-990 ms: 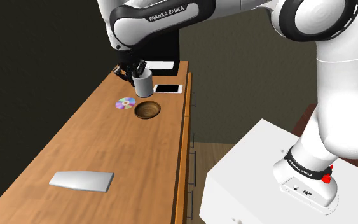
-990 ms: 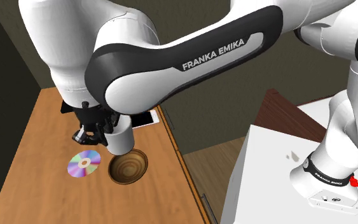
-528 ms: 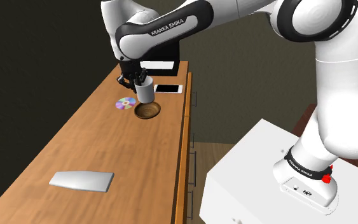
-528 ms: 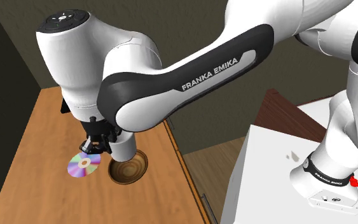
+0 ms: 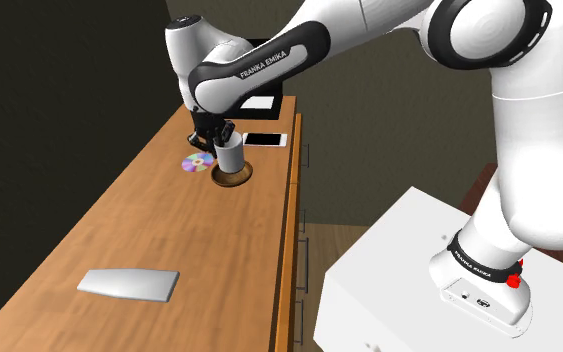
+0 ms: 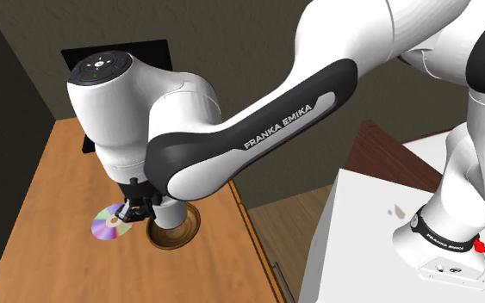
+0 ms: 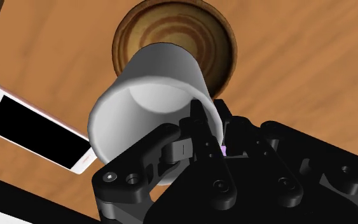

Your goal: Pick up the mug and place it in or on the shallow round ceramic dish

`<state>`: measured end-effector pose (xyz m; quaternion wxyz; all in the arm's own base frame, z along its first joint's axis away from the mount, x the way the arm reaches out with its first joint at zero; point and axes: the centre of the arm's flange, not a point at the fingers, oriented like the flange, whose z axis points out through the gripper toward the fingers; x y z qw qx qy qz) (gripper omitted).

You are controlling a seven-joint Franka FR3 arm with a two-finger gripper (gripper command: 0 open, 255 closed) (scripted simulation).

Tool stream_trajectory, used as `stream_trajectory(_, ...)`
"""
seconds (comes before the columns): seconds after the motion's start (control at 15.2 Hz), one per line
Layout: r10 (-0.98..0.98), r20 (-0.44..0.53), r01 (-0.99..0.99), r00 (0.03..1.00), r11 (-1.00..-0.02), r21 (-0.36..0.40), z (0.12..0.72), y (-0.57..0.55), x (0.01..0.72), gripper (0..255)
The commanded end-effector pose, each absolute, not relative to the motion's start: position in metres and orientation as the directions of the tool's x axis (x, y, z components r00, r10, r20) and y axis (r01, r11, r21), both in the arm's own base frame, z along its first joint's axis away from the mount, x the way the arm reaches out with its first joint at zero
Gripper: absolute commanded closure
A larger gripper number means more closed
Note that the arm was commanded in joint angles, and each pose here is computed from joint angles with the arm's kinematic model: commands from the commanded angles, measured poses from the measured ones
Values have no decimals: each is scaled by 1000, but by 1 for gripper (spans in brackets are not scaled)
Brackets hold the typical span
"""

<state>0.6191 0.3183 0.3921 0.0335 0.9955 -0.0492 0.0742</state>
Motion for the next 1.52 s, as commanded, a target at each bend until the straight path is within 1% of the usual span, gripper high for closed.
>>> stream_trajectory(0.0,-93,152,-103,984,-993,59,390,318,619,255)
stream_trajectory(0.33,-93,152,-103,984,-993,59,390,318,619,255)
stream_trajectory(0.4,-93,152,-103,984,-993,59,390,318,619,0)
stream_trajectory(0.73,-93,152,-103,984,-993,59,390,318,619,0)
stream_trajectory(0.99,-93,152,-103,984,-993,59,439,322,612,0)
stream_trajectory(1.45,-93,152,-103,984,-993,59,439,322,612,0)
